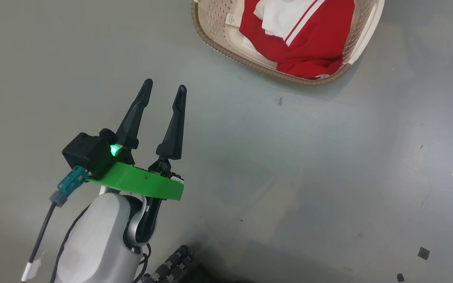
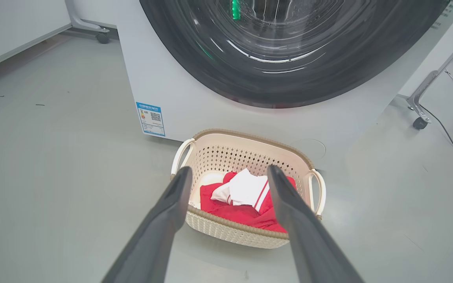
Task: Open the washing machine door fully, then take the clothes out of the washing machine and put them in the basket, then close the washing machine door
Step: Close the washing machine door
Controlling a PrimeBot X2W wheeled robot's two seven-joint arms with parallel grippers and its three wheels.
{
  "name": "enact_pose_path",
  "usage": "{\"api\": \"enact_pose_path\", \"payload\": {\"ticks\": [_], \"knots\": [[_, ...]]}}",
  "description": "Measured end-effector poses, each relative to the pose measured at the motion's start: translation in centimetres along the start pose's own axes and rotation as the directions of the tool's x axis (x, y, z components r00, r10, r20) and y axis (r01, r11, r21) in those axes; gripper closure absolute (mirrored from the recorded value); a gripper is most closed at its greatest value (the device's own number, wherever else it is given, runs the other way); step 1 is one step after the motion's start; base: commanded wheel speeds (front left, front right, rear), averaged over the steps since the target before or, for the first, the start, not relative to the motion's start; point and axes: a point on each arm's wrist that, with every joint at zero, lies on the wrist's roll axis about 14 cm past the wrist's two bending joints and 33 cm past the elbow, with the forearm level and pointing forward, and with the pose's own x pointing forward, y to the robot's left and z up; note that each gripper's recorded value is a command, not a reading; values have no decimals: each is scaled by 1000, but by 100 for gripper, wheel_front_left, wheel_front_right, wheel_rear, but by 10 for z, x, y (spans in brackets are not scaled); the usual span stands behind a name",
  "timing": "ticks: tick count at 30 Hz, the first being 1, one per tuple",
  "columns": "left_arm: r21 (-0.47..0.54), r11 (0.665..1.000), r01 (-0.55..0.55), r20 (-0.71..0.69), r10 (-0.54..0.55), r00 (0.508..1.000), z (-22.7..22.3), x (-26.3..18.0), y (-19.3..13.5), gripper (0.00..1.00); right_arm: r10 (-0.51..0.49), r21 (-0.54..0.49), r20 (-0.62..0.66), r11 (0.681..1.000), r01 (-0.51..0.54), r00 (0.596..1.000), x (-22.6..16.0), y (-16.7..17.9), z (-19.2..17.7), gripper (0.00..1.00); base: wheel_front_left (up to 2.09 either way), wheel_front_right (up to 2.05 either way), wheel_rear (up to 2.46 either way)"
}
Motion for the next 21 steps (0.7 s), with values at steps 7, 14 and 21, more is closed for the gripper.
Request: {"api": "enact_pose_path", "payload": {"ticks": [7, 14, 21], "knots": [[6, 1000, 2, 28, -2, 1000, 12, -1, -1, 0, -8, -47, -22, 999, 7, 1000, -14, -2, -5, 100, 0, 0, 0], [55, 998, 17, 63, -20, 998, 29, -7, -7, 0, 1, -60, -90, 998, -7, 996, -44, 12, -14, 100, 0, 0, 0], [80, 996, 45, 93, -53, 994, 42, -11, -18, 0, -7, -29, -101, 1000, 4, 995, -68, 23, 1, 100, 0, 0, 0]]}}
